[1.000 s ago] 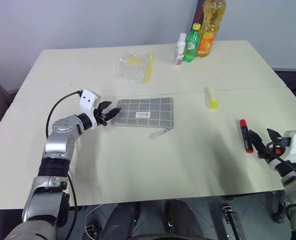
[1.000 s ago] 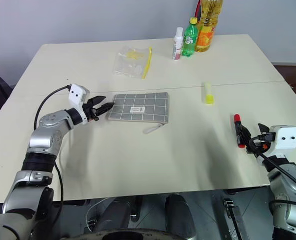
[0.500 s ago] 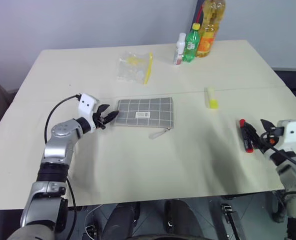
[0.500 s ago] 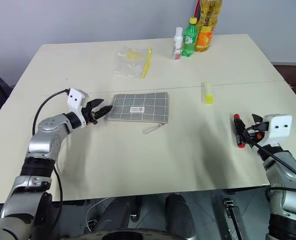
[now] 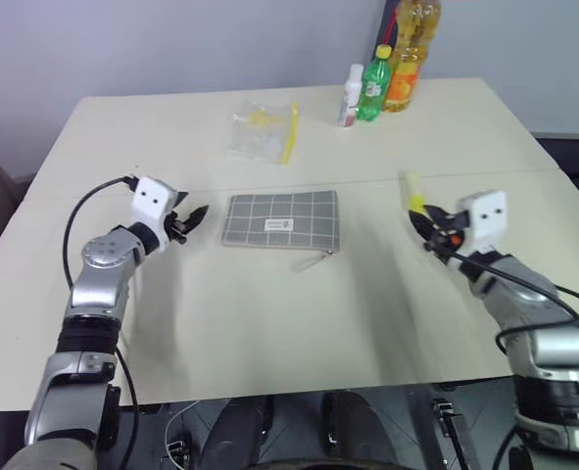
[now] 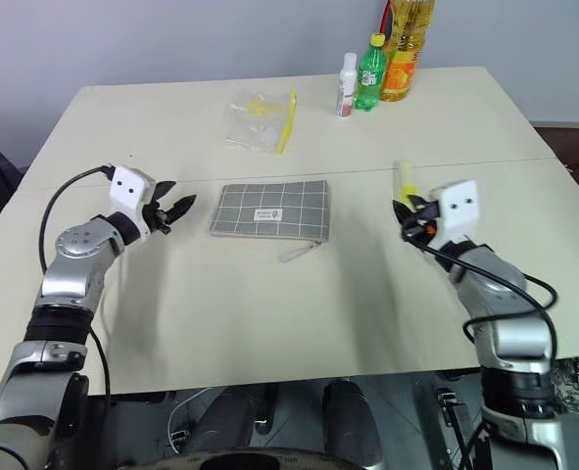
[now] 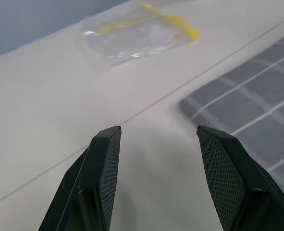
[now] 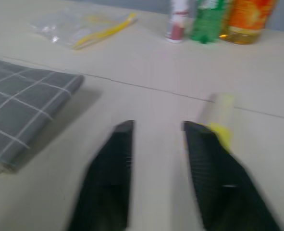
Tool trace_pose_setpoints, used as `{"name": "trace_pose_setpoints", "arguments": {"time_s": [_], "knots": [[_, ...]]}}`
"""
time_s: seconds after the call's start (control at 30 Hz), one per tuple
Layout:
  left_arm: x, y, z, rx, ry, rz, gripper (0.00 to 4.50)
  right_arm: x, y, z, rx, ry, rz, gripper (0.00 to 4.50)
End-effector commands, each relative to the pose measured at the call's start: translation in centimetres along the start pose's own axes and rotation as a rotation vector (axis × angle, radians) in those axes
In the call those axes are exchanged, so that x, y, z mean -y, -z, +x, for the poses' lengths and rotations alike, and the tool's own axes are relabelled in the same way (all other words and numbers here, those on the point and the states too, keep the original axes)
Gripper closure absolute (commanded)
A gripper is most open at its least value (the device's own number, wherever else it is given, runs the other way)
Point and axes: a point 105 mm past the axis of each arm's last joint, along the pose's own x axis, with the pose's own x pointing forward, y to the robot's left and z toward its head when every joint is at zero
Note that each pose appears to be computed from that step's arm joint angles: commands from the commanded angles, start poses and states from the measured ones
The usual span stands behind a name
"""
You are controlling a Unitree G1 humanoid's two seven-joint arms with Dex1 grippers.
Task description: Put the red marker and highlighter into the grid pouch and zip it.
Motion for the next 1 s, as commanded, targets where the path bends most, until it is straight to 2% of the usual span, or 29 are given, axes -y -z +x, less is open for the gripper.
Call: {"name": "trace_pose_setpoints", "arguments": {"time_s": [0.03, 0.3, 0.47, 0.77, 1.0], "knots": [[-0.8, -0.7, 0.1, -0.002, -0.009, 0.132, 1.87, -0.8, -0.3, 2.2, -0.013, 0.009, -0.031, 4.40], [1.4, 0.4, 0.7, -0.052, 0.192, 0.315, 1.87, -1.6, 0.4, 6.0, -0.105, 0.064, -0.083, 4.40], [2.6, 0.4, 1.1, -0.037, 0.307, 0.371, 1.87, -3.0, 0.4, 8.2, -0.132, 0.042, -0.139, 4.40], [4.0, 0.6, 1.5, -0.008, 0.432, 0.420, 1.87, -4.8, 0.7, 11.0, -0.184, -0.050, -0.193, 4.40], [4.9, -0.2, 1.8, 0.053, 0.481, 0.413, 1.87, -5.4, 1.0, 11.7, -0.190, -0.097, -0.234, 4.40]]}}
